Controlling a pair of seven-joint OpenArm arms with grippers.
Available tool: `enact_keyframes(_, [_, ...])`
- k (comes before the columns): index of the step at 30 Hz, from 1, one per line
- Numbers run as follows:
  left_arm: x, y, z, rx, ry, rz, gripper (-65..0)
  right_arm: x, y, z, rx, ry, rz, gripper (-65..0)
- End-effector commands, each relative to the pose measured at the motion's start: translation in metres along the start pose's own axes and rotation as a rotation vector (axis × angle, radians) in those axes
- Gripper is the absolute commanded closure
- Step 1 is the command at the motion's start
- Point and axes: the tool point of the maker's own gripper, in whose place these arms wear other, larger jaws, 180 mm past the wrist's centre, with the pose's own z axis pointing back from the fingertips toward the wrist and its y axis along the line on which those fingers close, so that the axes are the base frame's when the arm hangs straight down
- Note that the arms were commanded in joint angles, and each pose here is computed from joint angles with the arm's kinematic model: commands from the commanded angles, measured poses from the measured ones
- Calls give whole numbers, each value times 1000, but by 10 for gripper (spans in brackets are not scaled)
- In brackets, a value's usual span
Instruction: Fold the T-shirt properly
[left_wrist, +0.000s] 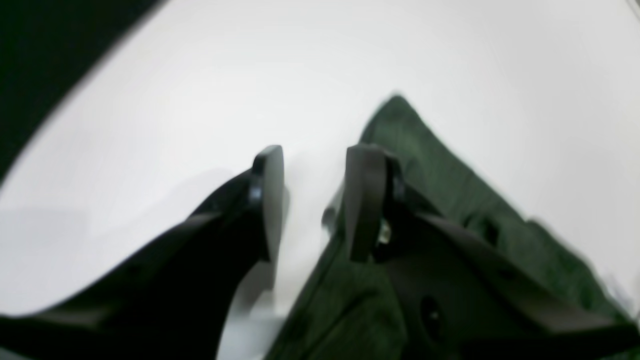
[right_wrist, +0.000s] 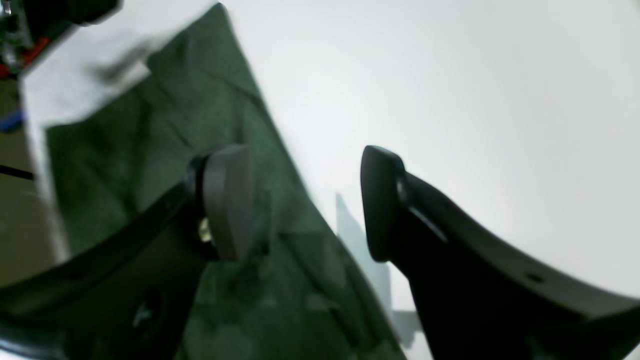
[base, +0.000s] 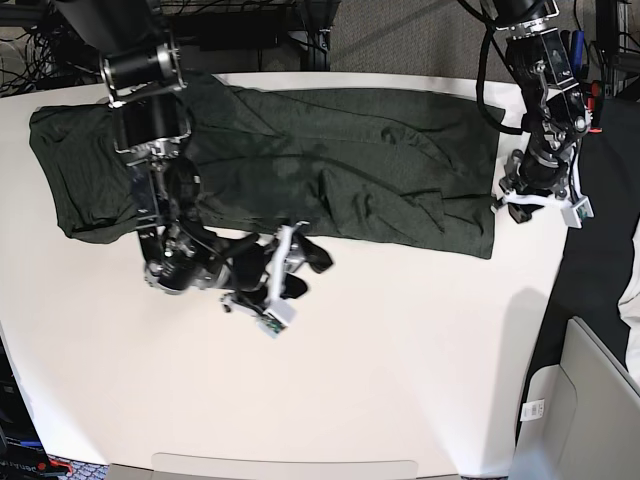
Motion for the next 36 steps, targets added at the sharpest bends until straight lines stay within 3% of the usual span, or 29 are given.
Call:
enact_keyframes(1, [6,-1,0,-6,-4,-4,-219,22,3,5,8,-64,30,-349])
enact_keyframes(8, [-23,-3,3,-13,175,-7,-311,5,7,9,6,-46,19,-349])
enact_keyframes(23, [-28,-1,-15,-9,207,24,-311,-26,11,21,-7,23,30,-348])
enact_keyframes(33, [-34,-13,-16,-80,230,-48,-311,-32,10,29,-22,35,49,-348])
enact_keyframes(36, [-47,-16,-11,-105,304,-84,-310,-35,7,32,-31,43,51,-348])
